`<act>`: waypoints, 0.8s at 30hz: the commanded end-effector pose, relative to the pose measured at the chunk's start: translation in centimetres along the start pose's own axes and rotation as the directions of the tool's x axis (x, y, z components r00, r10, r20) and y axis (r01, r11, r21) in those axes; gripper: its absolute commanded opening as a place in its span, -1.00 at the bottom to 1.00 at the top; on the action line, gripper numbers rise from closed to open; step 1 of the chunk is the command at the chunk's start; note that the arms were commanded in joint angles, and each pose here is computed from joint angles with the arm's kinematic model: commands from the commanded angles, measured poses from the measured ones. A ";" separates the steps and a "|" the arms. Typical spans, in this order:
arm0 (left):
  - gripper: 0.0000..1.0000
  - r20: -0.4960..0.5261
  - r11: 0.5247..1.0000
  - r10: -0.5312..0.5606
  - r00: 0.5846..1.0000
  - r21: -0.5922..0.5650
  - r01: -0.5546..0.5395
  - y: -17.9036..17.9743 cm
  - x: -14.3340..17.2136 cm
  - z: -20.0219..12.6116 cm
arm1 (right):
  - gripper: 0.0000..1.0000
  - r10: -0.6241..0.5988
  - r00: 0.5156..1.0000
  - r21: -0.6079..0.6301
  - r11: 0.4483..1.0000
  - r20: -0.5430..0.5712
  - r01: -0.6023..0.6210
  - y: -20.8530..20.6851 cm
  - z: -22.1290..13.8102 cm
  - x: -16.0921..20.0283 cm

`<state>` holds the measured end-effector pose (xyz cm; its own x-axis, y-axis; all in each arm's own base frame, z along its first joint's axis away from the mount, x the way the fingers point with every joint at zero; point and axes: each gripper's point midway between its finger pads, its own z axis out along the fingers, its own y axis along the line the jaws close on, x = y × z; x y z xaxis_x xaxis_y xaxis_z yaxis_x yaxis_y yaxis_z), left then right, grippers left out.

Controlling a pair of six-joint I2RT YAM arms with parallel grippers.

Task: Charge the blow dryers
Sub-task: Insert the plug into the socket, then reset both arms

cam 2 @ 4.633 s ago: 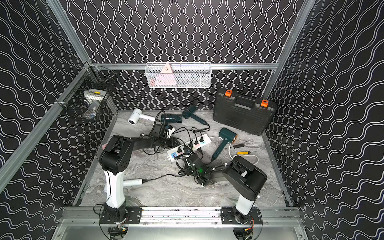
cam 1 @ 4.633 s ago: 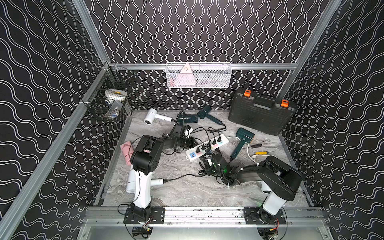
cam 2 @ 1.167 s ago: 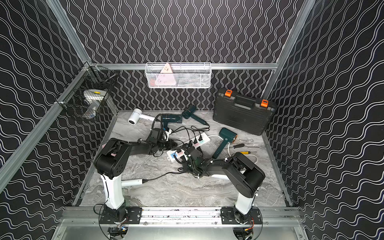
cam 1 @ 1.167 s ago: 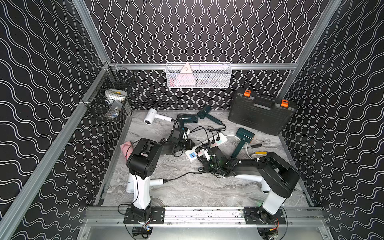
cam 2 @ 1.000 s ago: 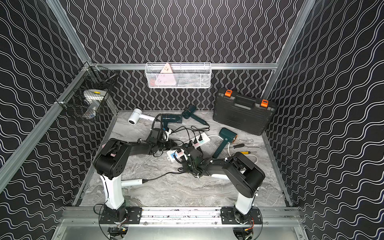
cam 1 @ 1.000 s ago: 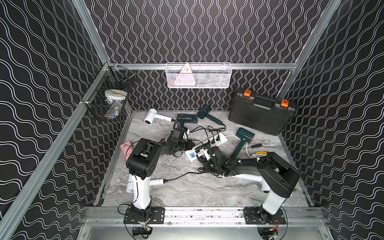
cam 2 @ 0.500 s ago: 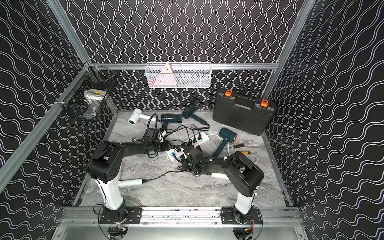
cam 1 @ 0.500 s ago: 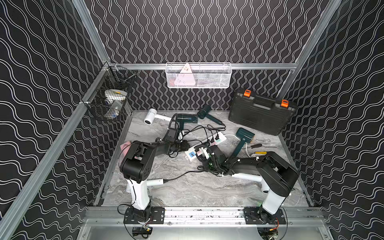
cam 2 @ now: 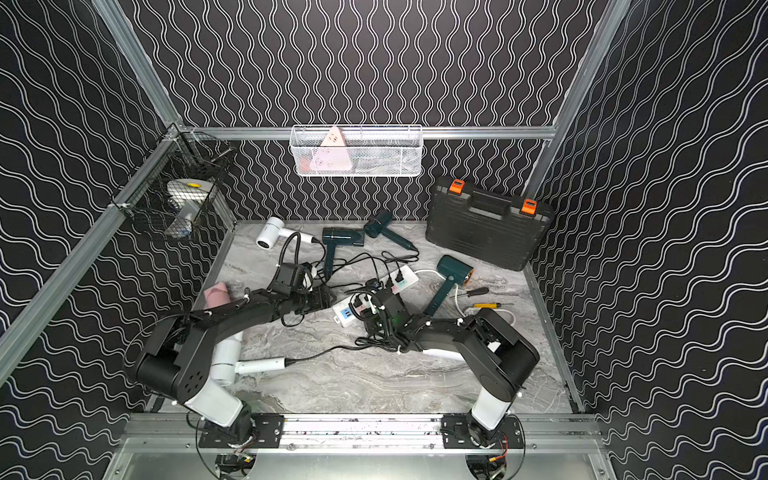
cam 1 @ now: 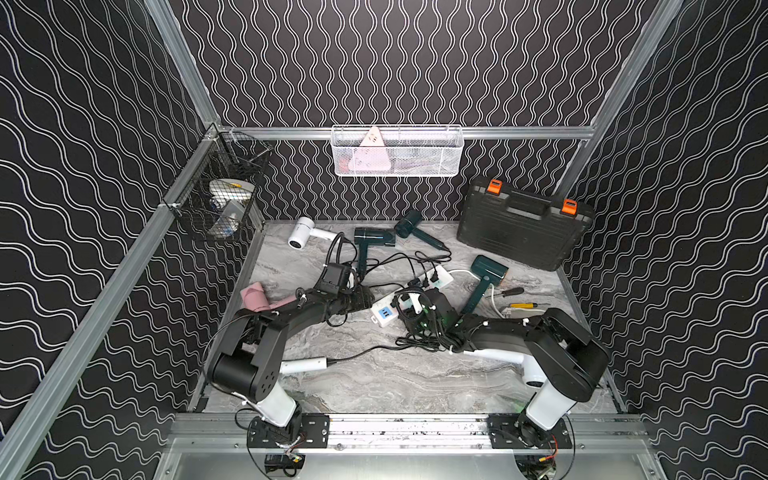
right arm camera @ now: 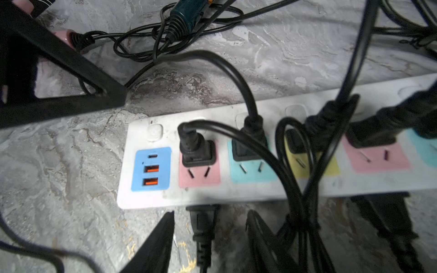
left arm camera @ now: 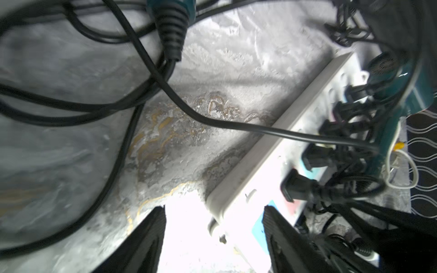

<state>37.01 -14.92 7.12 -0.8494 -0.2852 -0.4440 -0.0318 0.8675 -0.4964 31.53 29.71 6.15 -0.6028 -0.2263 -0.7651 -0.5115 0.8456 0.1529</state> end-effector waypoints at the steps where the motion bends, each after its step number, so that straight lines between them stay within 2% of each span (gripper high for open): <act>1: 0.55 0.040 0.999 -0.009 0.999 -0.035 0.010 0.3 -0.5 -1.4 | 0.24 0.027 0.999 -0.013 1.000 0.036 -0.026 0.1 -1.4 -0.6; 3: 0.72 0.063 1.000 -0.012 0.998 -0.023 0.014 -0.2 -0.7 -2.3 | 0.44 0.035 0.998 -0.030 0.999 0.049 -0.033 0.2 -2.7 -0.9; 4: 0.83 0.072 1.000 -0.012 0.997 -0.011 0.013 -0.5 -0.7 -2.7 | 0.63 0.037 0.998 -0.035 0.999 0.057 -0.035 0.3 -3.3 -1.2; 5: 0.92 0.081 1.000 -0.010 0.997 0.003 0.010 -1.1 -0.7 -3.2 | 0.97 0.039 0.997 -0.046 0.998 0.065 -0.036 0.4 -4.0 -1.5; 6: 0.98 0.086 1.000 0.000 0.996 0.014 -0.001 -1.8 -0.5 -3.6 | 0.99 0.041 0.996 -0.057 0.998 0.074 -0.037 0.6 -4.8 -1.9; 10: 0.98 0.130 0.998 0.041 0.991 0.038 -0.047 -4.1 -0.3 -6.2 | 0.99 0.046 0.987 -0.077 0.996 0.154 -0.035 0.8 -8.4 -4.1; 14: 0.98 0.224 0.993 0.081 0.971 0.066 -0.098 -5.9 -1.4 -10.2 | 0.99 0.050 0.959 -0.026 0.999 0.279 -0.045 -0.4 -13.2 -7.0; 20: 0.98 0.428 0.983 0.130 0.894 0.064 -0.173 -7.4 -2.5 -17.2 | 0.99 0.003 0.918 0.077 0.996 0.397 -0.037 -2.5 -19.3 -9.7; 24: 0.98 0.506 0.984 0.138 0.851 0.024 -0.174 -6.5 -2.6 -19.1 | 0.99 -0.057 0.915 0.104 0.994 0.400 0.017 -2.5 -21.0 -10.7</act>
<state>29.45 -13.85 26.17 -0.5031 -0.3419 -0.7937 0.1923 0.8511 -0.4885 26.43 20.81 27.52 -0.2732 0.0245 -0.9617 -0.4727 0.8672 0.1564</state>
